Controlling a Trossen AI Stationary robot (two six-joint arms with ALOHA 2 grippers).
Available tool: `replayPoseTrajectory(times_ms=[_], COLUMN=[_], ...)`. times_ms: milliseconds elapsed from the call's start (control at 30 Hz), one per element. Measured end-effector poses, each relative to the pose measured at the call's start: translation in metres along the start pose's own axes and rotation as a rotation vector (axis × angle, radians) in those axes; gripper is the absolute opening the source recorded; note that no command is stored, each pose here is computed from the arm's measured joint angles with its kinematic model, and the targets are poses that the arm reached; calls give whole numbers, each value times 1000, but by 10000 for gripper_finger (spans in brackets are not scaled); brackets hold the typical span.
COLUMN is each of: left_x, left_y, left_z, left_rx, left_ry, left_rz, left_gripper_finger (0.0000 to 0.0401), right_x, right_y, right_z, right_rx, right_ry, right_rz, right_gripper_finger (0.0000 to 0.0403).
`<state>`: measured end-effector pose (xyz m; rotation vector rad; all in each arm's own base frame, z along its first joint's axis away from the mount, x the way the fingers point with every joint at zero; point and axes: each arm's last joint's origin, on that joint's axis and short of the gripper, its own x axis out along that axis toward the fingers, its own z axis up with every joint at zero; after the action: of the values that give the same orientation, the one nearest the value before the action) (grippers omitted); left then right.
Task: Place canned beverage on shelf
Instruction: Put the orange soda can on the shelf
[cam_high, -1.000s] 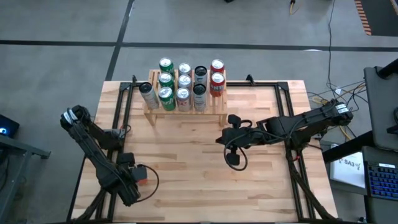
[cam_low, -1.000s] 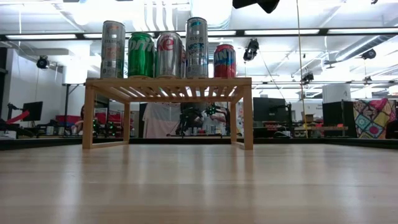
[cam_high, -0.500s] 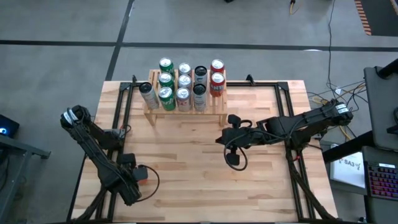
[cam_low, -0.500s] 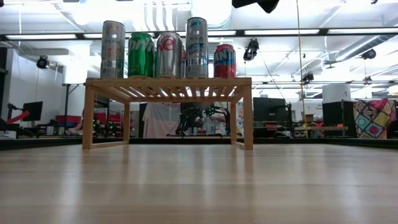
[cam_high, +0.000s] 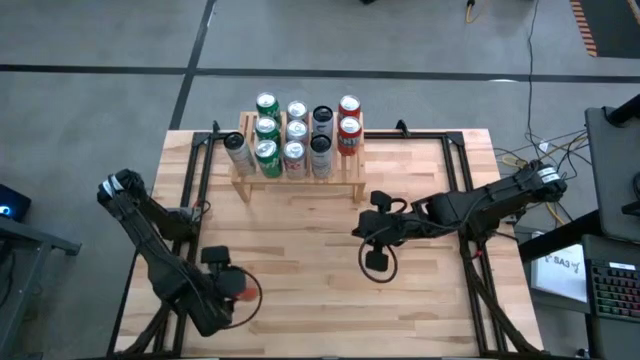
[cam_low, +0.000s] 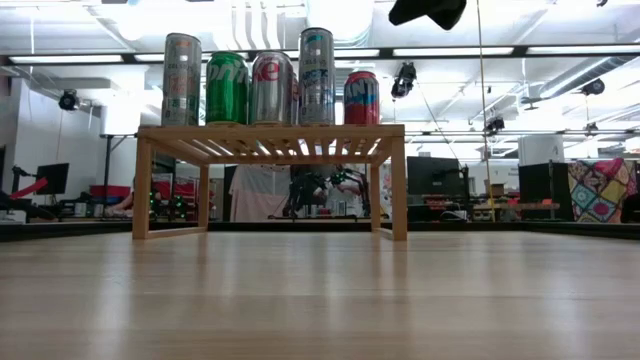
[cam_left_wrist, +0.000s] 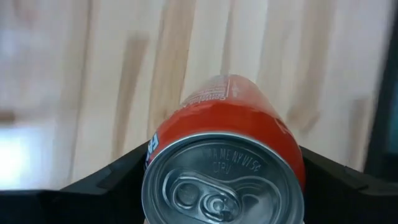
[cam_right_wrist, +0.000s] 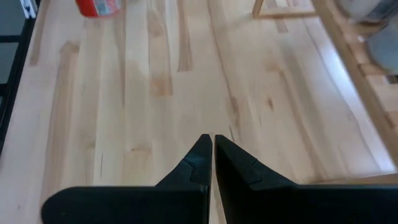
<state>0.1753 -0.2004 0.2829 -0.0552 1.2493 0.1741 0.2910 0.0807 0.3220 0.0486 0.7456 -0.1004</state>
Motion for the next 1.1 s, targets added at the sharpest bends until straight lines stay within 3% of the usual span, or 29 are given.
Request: replayPoseTrajectory(times_ms=[233,500,700,867,1100], left_x=[-28,-15,-5,5,24], left_y=[13,38,55,59,58], left_z=[45,83,100,104,100], left_rx=[123,262,256,245,208], left_ry=[-177,-239,-269,-279,-283], left_rz=[-4,39,87,90,83], left_gripper_finger=[292,292,292,292,292], right_x=[18,53,71,78,85], right_y=[12,22,27,29,34], right_z=[-6,-11,-13,-12,-5], right_rx=[-21,-37,-50,-50,-69], right_ry=[45,66,71,66,-17], right_rz=[3,-3,-4,-3,19], right_gripper_finger=[9,9,23,80,212])
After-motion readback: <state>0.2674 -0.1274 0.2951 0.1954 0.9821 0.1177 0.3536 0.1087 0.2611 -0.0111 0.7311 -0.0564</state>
